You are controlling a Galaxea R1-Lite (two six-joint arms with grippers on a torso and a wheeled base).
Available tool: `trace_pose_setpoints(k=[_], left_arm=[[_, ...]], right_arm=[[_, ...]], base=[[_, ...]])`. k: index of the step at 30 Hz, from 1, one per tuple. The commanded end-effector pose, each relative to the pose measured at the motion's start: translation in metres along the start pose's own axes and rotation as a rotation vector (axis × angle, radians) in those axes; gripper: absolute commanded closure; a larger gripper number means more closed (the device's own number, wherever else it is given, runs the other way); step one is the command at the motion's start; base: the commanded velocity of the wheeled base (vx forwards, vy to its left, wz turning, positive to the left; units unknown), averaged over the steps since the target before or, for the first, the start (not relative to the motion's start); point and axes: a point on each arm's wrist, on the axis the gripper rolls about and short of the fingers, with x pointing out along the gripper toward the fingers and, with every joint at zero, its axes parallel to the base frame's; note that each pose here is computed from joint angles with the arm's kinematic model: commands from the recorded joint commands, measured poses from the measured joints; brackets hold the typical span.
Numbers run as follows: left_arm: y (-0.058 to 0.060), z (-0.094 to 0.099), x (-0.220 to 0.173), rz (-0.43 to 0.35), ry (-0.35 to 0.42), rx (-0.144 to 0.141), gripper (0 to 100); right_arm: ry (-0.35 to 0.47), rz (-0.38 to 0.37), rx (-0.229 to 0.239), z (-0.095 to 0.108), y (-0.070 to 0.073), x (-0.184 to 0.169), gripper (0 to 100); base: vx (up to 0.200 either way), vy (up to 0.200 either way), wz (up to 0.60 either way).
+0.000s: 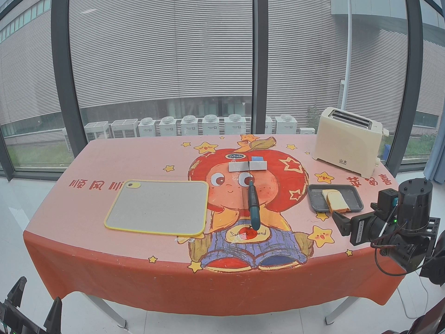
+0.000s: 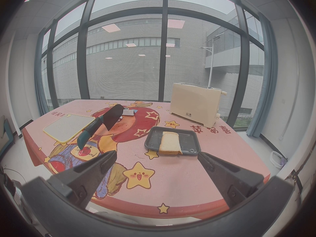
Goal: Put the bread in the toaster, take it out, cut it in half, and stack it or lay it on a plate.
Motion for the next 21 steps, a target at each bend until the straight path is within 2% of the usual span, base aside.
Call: trace_pose_setpoints(k=[1,3,8,14,21], left_arm=[[0.0000,-0.0049,0.0014,-0.001,0.019,0.000,0],[0.0000,-0.0049,0.0014,-0.001,0.019,0.000,0],[0.0001,-0.0049,0.0014,0.001,0.019,-0.003,0],[0.0000,-0.0049,0.0014,0.001,0.019,0.000,0],[0.0000,-0.0049,0.0014,0.001,0.019,0.003,0]], right_arm=[[0.001,0.001,-0.001,-0.0001,0.0004,0.0003,0],[0.001,0.001,-0.001,-0.0001,0.0004,0.0003,0],[0.005,0.002,-0.004,-0.0010,0.0006,0.0004,0],[0.006,0.001,-0.005,-0.0014,0.0005,0.0003,0],[0.006,0.001,-0.005,-0.0014,0.0005,0.0003,0]], base=[[0.000,0.200,0.00],[0.000,0.200,0.00],[0.000,0.000,0.00],[0.200,0.000,0.00],[0.000,0.000,0.00]])
